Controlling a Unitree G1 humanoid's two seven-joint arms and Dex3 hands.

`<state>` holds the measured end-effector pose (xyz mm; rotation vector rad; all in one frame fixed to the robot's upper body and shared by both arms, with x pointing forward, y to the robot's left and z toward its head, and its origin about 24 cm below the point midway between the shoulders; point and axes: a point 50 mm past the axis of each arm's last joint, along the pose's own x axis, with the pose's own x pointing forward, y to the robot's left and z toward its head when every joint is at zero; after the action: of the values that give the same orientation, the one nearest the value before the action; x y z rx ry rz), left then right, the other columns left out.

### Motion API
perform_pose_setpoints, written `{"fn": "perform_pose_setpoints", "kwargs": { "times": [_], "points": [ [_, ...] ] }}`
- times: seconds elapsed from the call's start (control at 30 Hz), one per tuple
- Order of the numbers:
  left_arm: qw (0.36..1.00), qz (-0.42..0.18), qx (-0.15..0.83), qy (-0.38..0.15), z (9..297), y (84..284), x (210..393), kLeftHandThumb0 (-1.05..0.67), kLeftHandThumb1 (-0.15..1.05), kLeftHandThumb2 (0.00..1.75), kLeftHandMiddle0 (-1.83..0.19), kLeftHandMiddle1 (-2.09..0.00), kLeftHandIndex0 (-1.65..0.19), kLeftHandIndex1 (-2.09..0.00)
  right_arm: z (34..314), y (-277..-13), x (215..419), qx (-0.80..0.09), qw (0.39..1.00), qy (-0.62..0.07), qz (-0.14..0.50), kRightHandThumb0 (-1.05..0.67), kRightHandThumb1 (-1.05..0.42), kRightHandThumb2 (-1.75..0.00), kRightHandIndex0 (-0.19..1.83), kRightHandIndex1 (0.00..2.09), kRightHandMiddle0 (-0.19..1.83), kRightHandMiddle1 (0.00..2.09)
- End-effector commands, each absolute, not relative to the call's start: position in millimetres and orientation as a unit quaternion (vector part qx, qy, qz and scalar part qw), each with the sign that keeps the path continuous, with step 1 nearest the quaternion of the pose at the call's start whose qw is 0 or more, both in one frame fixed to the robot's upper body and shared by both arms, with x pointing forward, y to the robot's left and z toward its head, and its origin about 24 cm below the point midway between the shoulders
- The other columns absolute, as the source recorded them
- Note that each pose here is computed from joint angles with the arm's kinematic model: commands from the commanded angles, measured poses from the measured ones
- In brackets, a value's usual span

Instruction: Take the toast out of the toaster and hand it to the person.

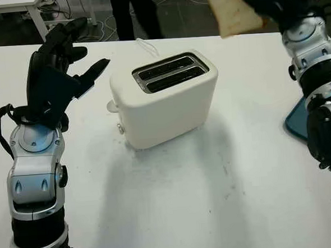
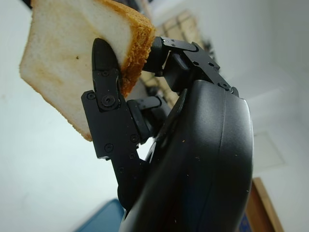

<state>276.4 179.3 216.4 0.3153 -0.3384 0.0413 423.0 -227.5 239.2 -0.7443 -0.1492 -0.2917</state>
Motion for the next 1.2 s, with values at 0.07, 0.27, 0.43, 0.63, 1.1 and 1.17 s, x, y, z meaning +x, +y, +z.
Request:
{"fn": "perform_pose_setpoints", "kwargs": {
  "times": [0.07,0.27,0.43,0.63,1.1,1.17],
  "points": [
    [0.972,0.025,0.163,-0.165,216,181.5,275.7,-0.48,0.92,0.14,-0.06,-0.89,-0.30,-0.27,229,-229,422,-0.351,0.923,-0.065,-0.143,-0.21,-0.92,-0.33,0.80,1.75,0.49,1.75],
    [0.971,0.024,0.171,-0.168,216,181.5,276.0,-0.49,0.92,0.15,-0.08,-0.89,-0.31,-0.27,223,-229,422,-0.374,0.916,-0.049,-0.138,-0.16,-0.92,-0.31,0.68,1.75,0.52,1.56],
    [0.971,0.024,0.171,-0.168,217,181.2,275.8,-0.50,0.92,0.15,-0.08,-0.88,-0.31,-0.27,215,-227,422,-0.382,0.915,-0.043,-0.123,-0.27,-0.92,-0.30,0.69,1.75,0.46,1.71],
    [0.972,0.025,0.164,-0.166,218,180.2,275.4,-0.48,0.92,0.15,-0.07,-0.87,-0.30,-0.26,212,-225,423,-0.441,0.887,-0.032,-0.131,-0.27,-0.92,-0.30,0.64,1.75,0.47,1.56],
    [0.972,0.024,0.165,-0.166,217,181.0,275.3,-0.47,0.92,0.15,-0.07,-0.88,-0.31,-0.25,212,-227,423,-0.406,0.905,-0.026,-0.127,-0.26,-0.92,-0.30,0.68,1.75,0.43,1.69],
    [0.971,0.025,0.168,-0.167,217,181.1,275.1,-0.47,0.92,0.15,-0.08,-0.88,-0.31,-0.26,213,-227,422,-0.413,0.902,-0.029,-0.125,-0.25,-0.92,-0.30,0.61,1.75,0.49,1.51]
  ]
}}
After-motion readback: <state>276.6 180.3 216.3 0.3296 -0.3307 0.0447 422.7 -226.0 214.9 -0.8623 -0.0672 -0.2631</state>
